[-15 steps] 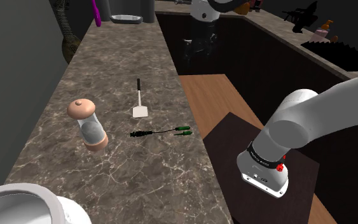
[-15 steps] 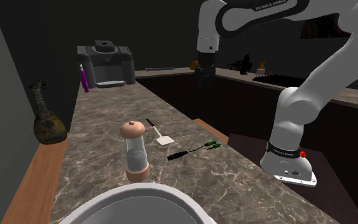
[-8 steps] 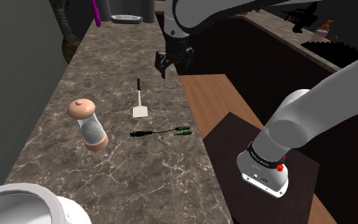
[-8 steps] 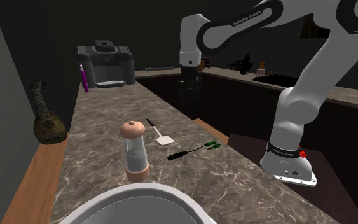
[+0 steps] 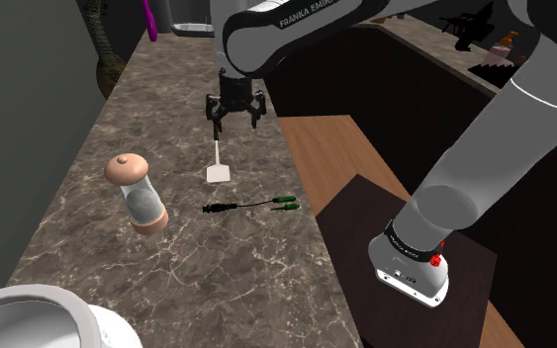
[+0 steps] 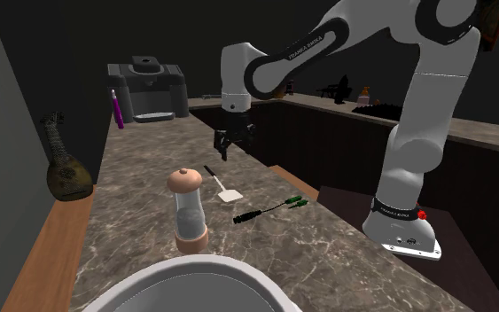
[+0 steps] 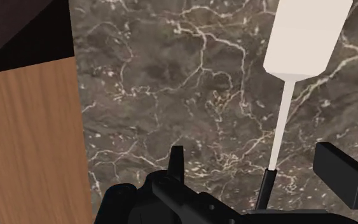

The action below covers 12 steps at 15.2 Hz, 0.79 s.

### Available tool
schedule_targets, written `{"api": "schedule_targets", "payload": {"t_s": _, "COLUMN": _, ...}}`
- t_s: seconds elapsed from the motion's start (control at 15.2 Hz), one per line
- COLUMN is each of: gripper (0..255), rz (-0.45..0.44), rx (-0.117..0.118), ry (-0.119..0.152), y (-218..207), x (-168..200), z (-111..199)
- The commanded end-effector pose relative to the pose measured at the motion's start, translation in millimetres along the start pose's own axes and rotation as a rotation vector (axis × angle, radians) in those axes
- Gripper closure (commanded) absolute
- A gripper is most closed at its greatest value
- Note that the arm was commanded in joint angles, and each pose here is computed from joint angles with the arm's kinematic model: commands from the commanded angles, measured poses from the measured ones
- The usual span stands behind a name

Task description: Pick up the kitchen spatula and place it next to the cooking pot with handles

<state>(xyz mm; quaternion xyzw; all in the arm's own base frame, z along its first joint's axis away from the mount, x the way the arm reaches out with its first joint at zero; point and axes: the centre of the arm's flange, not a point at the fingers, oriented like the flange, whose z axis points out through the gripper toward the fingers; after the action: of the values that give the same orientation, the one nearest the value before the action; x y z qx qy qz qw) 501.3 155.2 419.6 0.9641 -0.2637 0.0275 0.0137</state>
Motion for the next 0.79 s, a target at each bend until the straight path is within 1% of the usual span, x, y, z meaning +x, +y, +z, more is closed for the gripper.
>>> {"api": "schedule_targets", "payload": {"t_s": 0.0, "gripper": 0, "rz": 0.042, "rx": 0.002, "ry": 0.002, "y": -19, "x": 10, "z": 15}}
{"api": "schedule_targets", "payload": {"t_s": 0.26, "gripper": 0, "rz": 0.121, "rx": 0.005, "ry": 0.005, "y": -57, "x": 33, "z": 42}}
{"api": "schedule_targets", "payload": {"t_s": 0.33, "gripper": 0, "rz": 0.121, "rx": 0.005, "ry": 0.005, "y": -57, "x": 33, "z": 43}}
{"api": "schedule_targets", "payload": {"t_s": 0.73, "gripper": 0, "rz": 0.121, "rx": 0.005, "ry": 0.005, "y": -57, "x": 34, "z": 74}}
